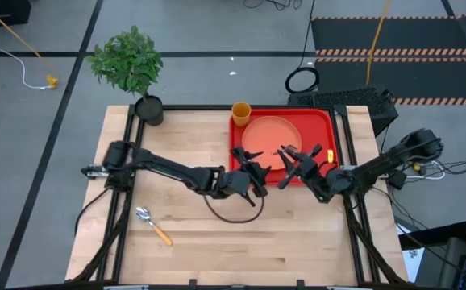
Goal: Pick and place plate/cup/fork/spoon on tray
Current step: Put the pink fork to the right of the orange plate on the red tray
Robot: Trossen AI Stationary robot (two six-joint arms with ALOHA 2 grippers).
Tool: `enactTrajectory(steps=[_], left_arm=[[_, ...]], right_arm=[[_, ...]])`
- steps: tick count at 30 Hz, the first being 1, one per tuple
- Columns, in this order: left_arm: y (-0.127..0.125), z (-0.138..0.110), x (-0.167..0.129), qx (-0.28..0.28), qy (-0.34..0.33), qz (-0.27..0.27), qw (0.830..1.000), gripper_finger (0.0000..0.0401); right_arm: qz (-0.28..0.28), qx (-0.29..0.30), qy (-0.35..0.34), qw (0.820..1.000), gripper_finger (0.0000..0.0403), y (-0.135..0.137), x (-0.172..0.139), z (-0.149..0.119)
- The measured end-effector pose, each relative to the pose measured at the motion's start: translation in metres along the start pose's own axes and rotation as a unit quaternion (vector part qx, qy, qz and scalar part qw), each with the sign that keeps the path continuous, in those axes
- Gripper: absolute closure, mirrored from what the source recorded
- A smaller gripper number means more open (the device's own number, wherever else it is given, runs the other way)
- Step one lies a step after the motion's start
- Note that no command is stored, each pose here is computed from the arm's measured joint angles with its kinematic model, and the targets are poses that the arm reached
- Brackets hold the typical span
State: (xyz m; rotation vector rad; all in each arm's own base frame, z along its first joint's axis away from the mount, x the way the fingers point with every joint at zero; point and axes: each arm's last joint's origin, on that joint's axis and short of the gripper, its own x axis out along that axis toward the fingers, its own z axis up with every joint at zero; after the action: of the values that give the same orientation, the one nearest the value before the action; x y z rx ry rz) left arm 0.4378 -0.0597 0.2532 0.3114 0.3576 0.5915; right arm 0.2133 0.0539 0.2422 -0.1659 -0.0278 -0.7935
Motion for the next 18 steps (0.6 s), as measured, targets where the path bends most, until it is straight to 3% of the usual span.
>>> enactTrajectory(steps=[4,9,18], left_arm=[[0.021,0.018,-0.028,0.016,0.017,-0.02,1.0,0.013],[0.052,0.035,-0.058,-0.015,0.036,-0.053,0.998,0.015],[0.065,0.034,-0.072,-0.016,0.07,-0.074,0.995,0.0184]], right_arm=[[-0.009,0.012,0.019,1.0,0.0362,-0.01,-0.005,0.004],[0.01,0.068,0.041,0.997,0.0358,-0.026,-0.01,0.004],[0.037,0.161,0.138,0.977,0.0359,-0.062,0.007,-0.015]])
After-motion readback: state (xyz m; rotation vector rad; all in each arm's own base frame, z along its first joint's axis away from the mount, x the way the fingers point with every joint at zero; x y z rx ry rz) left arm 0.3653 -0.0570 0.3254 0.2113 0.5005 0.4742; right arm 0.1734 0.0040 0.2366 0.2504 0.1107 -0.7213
